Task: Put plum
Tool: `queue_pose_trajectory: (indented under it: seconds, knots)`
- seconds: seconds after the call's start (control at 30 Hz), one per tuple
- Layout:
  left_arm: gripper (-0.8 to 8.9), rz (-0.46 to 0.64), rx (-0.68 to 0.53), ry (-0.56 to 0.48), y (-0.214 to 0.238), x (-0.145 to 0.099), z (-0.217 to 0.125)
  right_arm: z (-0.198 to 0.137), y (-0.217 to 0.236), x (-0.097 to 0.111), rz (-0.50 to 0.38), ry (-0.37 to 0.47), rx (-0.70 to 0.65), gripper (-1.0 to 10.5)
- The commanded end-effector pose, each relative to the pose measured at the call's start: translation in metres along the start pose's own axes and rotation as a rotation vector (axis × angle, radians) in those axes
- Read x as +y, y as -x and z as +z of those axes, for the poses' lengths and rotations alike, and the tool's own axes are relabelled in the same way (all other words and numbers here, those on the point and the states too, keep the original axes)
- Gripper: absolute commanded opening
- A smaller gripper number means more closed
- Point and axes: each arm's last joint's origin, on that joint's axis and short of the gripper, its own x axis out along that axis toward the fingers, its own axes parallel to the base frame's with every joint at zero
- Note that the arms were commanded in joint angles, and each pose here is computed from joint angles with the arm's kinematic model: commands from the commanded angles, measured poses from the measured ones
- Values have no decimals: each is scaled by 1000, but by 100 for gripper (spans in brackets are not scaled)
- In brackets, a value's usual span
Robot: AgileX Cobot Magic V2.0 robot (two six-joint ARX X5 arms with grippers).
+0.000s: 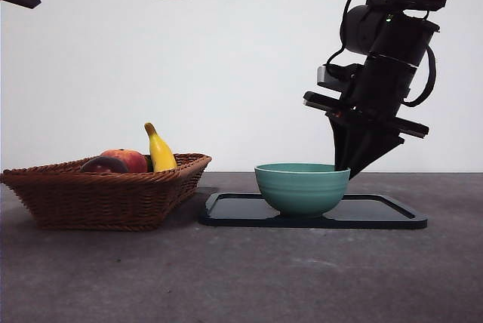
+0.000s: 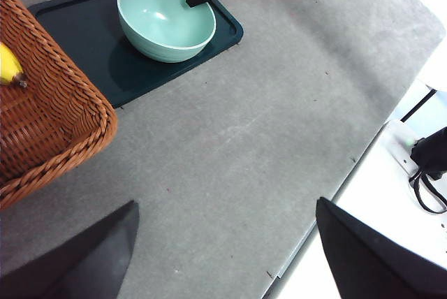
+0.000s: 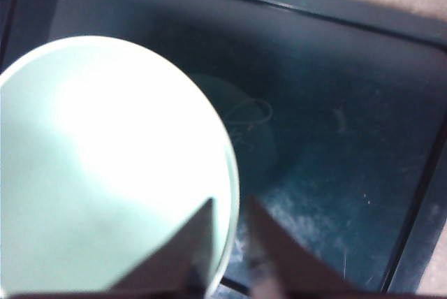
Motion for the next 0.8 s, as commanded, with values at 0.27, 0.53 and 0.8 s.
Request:
queue_pose_trajectory:
  seconds: [0.27,0.53,0.8]
  knots:
    - [405,-7,-4,-22,0,-1,3,8,3,5,9,25,-47,9]
    - [405,-7,-4,-22,0,-1,3,8,46,15,23,48,-137,9]
    - [405,-7,-4,-22,0,-1,3,-8,110,31,39,99,-214,9]
